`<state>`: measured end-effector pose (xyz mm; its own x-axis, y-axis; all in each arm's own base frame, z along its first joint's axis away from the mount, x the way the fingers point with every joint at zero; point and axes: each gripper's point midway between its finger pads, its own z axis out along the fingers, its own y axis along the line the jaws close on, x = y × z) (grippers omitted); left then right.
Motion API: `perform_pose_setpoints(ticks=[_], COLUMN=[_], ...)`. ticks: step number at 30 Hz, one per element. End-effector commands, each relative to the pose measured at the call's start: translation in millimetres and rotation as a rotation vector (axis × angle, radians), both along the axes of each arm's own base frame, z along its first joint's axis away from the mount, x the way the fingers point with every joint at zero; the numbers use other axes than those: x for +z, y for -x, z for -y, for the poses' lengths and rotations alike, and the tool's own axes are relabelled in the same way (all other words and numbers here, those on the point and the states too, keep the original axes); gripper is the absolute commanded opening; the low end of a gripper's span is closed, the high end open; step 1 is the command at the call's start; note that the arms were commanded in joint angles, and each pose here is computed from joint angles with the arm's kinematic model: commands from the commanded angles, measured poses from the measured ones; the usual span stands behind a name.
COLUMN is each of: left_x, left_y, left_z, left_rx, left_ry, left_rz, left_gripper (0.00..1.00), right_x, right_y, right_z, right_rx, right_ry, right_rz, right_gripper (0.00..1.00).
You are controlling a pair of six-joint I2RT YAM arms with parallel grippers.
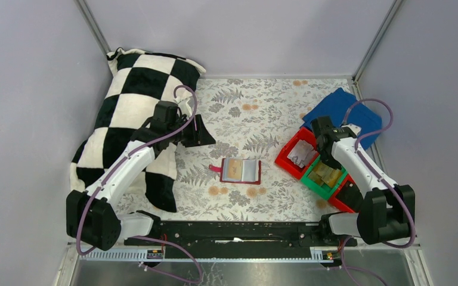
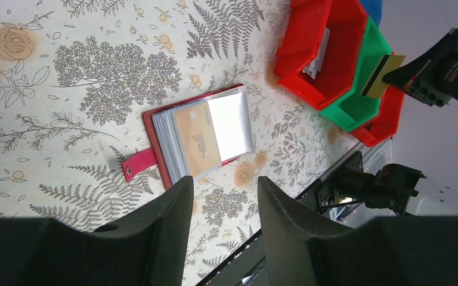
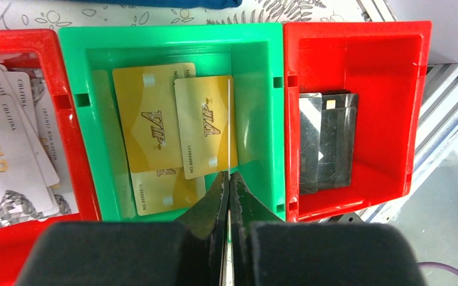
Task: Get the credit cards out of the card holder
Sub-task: Place the credit card in the storage box.
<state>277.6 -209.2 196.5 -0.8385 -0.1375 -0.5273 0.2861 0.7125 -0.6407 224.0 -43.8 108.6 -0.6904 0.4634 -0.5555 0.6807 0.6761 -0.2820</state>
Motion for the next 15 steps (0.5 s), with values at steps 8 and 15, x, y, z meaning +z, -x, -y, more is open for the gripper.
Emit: perform_pose_setpoints(ticks=[8,15], left_x=[3.2,-3.1], left_y=[-4.5,-2.4], left_z=[-2.1,-4.0], left_rx=[-0.004,-0.004], left_ry=[-0.017,-0.031], left_rz=[0.044,0.033], left_gripper=[0.48,0.48], right_x=[-30.8,-40.3], right_y=[-9.9,-18.7], right_z=[0.1,1.8], right_rx=[0.019,0.028], right_ry=[0.01,0.021], right_rz=[-0.06,-0.083], right_gripper=[0.0,0.09])
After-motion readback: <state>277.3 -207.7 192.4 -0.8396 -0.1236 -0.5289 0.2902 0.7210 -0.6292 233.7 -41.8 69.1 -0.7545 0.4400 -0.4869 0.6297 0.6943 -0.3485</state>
